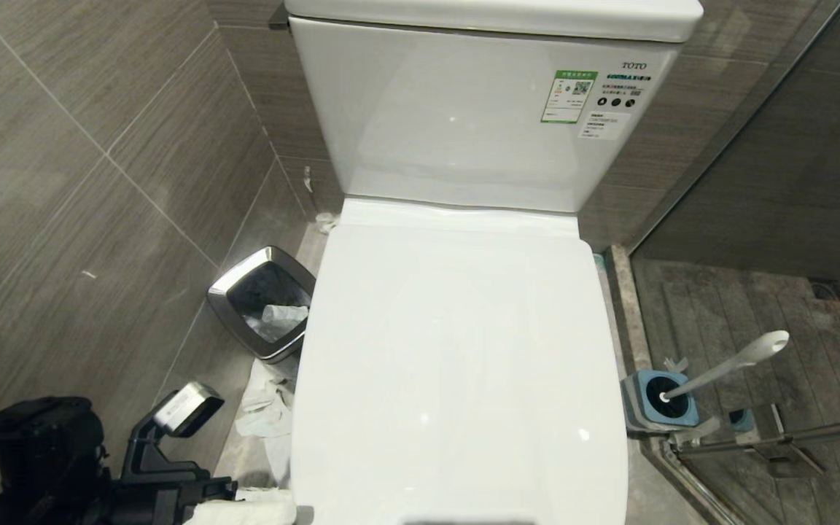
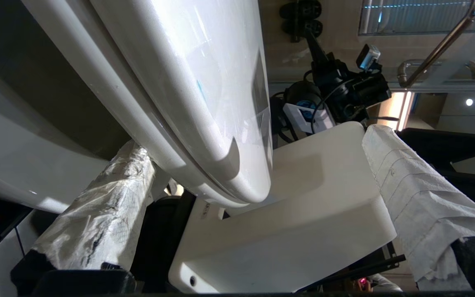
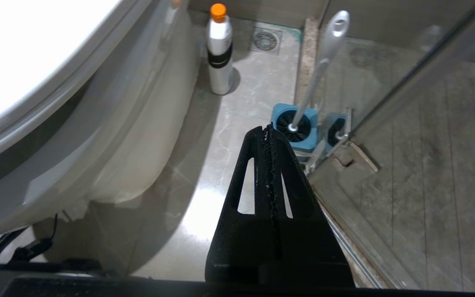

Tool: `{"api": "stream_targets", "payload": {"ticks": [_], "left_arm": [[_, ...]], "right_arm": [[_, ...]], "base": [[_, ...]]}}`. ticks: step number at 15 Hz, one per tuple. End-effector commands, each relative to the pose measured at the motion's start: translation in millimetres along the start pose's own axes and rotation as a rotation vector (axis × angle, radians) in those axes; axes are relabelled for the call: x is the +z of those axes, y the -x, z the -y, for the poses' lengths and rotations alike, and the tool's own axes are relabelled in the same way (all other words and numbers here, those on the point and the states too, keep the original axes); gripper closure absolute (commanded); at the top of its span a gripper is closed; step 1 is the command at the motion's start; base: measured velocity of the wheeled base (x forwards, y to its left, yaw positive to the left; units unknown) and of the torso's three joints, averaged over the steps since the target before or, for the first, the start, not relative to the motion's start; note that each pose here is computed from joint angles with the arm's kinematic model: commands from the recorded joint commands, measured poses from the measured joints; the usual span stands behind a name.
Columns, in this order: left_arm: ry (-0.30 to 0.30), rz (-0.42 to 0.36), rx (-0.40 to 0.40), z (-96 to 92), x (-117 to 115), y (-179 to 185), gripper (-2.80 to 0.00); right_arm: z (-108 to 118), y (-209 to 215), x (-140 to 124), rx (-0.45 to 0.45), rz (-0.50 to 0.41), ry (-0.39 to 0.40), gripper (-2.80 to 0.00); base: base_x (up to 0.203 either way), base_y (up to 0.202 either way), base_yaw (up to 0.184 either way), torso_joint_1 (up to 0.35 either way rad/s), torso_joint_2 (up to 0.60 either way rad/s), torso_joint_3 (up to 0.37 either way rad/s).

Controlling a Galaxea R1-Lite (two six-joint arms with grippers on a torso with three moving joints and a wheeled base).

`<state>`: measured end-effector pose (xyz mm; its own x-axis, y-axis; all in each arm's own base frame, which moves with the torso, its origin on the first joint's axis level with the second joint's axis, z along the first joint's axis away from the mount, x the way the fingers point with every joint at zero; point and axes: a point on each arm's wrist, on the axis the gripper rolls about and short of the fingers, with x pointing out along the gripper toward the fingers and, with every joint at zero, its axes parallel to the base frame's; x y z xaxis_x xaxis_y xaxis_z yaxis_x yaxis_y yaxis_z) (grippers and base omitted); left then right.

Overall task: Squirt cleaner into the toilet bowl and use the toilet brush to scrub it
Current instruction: Use the left hand to lift the toilet lid slightly

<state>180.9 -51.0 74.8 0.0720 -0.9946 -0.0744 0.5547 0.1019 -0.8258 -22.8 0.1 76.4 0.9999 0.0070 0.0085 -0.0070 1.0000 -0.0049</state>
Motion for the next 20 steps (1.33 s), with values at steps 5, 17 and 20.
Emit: {"api": "stream_targets", "payload": {"ticks": [5, 17, 20], "left_arm": [[-0.024, -0.027, -0.031, 8.7, -1.0, -5.2, -2.80], [-0.012, -0.057, -0.126, 58.2, 5.0, 2.9, -2.80], [-0.016, -0.069, -0.144, 61.3, 17.0, -4.3, -2.80]], "right_arm": [[0.0, -0.3, -1.7, 0.001, -0.004, 0.001, 0.00], [0.0, -0.4, -1.6, 0.001, -0.005, 0.000, 0.00], [0.0, -0.4, -1.6, 0.001, -0.005, 0.001, 0.00]], "base": [[0.000, 0.000, 0.000, 0.000, 0.00, 0.000], [0.000, 0.000, 0.000, 0.000, 0.00, 0.000], [0.000, 0.000, 0.000, 0.000, 0.00, 0.000]]}}
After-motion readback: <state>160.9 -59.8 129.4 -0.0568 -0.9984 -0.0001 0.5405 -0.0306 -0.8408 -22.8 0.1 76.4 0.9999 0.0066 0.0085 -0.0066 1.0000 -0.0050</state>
